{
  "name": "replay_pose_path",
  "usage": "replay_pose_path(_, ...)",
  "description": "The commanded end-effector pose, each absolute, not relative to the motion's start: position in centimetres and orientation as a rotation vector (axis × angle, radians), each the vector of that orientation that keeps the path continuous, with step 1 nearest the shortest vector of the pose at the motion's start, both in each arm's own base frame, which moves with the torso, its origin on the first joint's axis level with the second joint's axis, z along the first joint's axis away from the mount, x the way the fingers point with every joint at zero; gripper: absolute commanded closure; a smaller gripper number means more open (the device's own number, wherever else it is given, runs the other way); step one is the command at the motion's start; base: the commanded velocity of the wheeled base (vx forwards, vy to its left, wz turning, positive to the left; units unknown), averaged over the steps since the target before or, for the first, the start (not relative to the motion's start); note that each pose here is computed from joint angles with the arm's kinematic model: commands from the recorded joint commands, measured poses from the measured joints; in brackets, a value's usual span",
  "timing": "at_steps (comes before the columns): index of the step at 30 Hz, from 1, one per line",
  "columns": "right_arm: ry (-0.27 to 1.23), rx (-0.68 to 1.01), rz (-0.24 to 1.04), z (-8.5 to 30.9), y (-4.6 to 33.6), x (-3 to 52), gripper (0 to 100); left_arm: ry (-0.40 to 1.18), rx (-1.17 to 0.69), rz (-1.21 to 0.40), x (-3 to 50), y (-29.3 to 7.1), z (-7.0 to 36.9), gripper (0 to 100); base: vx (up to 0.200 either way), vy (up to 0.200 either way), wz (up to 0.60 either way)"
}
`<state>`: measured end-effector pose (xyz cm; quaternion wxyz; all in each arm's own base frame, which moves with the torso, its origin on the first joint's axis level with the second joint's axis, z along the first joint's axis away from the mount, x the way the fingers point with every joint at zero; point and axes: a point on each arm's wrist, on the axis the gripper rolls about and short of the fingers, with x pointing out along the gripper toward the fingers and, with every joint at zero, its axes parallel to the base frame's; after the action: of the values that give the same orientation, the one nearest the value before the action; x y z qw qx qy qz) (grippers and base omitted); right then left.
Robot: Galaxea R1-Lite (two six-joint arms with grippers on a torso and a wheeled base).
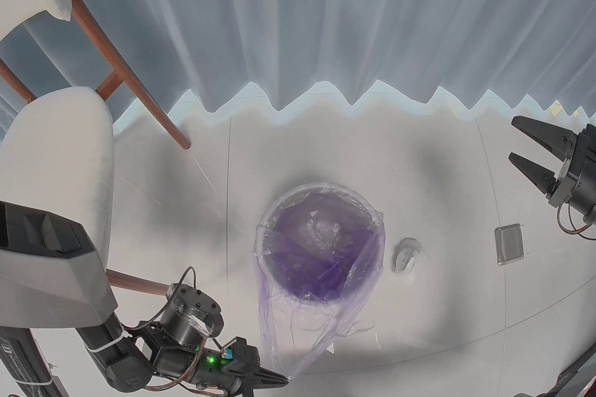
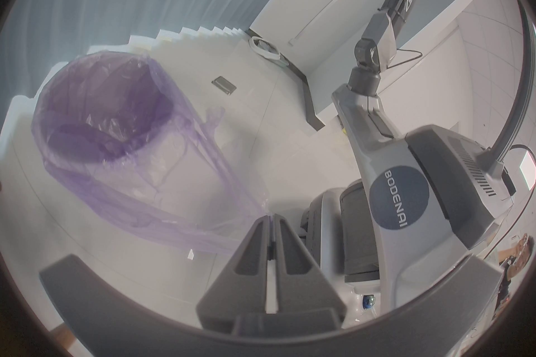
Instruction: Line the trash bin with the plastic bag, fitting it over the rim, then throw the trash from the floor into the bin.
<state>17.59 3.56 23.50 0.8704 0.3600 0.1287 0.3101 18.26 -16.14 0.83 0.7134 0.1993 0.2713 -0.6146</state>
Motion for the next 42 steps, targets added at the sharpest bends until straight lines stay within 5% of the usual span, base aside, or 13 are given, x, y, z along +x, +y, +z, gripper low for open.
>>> replay_pose_path(1, 0.256, 0.750, 0.651, 23.8, 3.5, 17.4, 0, 0.635, 0.452, -1.359, 17.4, -15.7, 0.6, 100, 0.000, 0.000, 0.00)
replay_pose_path(13, 0.261, 0.751, 0.649, 23.6, 3.5, 17.5, 0, 0.760, 0.438, -1.111, 19.6, -15.6, -3.1, 100, 0.000, 0.000, 0.00)
replay_pose_path(36, 0.270, 0.753, 0.644, 23.4, 3.5, 17.7, 0, 0.829, 0.469, -0.985, 21.2, -17.0, -6.6, 100, 0.000, 0.000, 0.00)
replay_pose_path(37, 0.270, 0.753, 0.644, 23.4, 3.5, 17.7, 0, 0.831, 0.470, -0.985, 21.2, -16.9, -6.6, 0, 0.000, 0.000, 0.00)
replay_pose_path(42, 0.270, 0.753, 0.644, 23.5, 3.5, 17.7, 0, 0.861, 0.479, -0.959, 20.4, -16.5, -6.5, 0, 0.000, 0.000, 0.00)
